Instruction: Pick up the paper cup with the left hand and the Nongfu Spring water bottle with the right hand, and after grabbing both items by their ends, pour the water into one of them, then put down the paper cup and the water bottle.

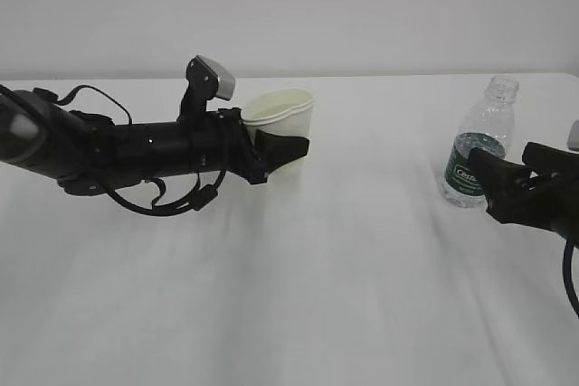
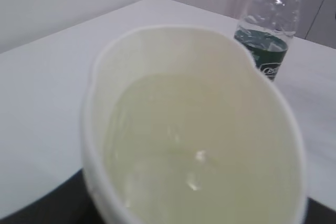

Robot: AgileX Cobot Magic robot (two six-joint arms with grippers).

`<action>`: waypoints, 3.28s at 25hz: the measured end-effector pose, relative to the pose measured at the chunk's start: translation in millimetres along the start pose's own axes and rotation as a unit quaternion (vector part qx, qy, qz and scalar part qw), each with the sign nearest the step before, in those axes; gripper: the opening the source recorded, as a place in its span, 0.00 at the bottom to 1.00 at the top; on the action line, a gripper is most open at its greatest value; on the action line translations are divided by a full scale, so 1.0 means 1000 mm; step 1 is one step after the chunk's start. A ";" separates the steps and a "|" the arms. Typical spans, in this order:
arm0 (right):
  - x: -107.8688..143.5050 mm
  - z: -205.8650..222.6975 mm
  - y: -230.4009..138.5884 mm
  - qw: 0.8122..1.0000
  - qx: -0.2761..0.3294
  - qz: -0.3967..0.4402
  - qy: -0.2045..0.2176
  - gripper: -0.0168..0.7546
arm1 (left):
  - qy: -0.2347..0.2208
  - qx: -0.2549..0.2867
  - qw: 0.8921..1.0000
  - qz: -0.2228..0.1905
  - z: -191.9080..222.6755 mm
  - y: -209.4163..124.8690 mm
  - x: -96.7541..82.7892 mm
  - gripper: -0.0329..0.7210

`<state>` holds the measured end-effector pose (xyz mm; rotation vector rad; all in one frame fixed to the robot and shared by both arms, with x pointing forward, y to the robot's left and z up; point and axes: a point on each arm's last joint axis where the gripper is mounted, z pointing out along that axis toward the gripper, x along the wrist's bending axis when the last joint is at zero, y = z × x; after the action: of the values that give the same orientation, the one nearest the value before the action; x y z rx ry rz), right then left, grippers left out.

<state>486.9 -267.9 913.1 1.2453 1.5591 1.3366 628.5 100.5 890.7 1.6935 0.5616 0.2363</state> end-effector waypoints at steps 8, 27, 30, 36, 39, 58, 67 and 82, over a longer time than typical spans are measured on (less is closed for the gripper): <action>0.003 0.000 0.000 1.000 0.002 -0.007 0.016 0.78 | 0.028 -0.005 1.000 -0.006 -0.015 0.000 0.021 0.57; 0.004 0.000 -0.001 1.000 0.003 -0.010 0.023 0.78 | 0.092 -0.033 0.993 -0.063 -0.086 -0.021 0.065 0.57; 0.004 0.000 -0.001 1.000 0.003 -0.009 0.023 0.78 | 0.107 -0.037 0.991 -0.076 -0.098 -0.026 0.069 0.57; 0.004 0.000 -0.001 1.000 0.003 -0.009 0.023 0.78 | 0.137 -0.048 0.985 -0.095 -0.114 -0.029 0.078 0.57; 0.004 0.000 -0.001 1.000 0.003 -0.010 0.025 0.78 | 0.146 -0.049 0.985 -0.082 -0.118 -0.030 0.080 0.57; 0.005 0.000 -0.001 1.000 0.004 -0.011 0.029 0.78 | 0.196 -0.058 0.977 -0.061 -0.124 -0.035 0.082 0.54; 0.005 0.000 -0.001 1.000 0.004 -0.011 0.029 0.78 | 0.257 -0.069 0.962 -0.059 -0.134 -0.045 0.080 0.54; 0.006 0.000 -0.001 0.999 0.004 -0.012 0.031 0.78 | 0.318 -0.047 0.944 -0.072 -0.150 -0.065 0.069 0.53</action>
<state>484.9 -262.6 912.7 1.1969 1.6185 1.3663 604.3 271.4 848.6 1.4588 1.1279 0.7052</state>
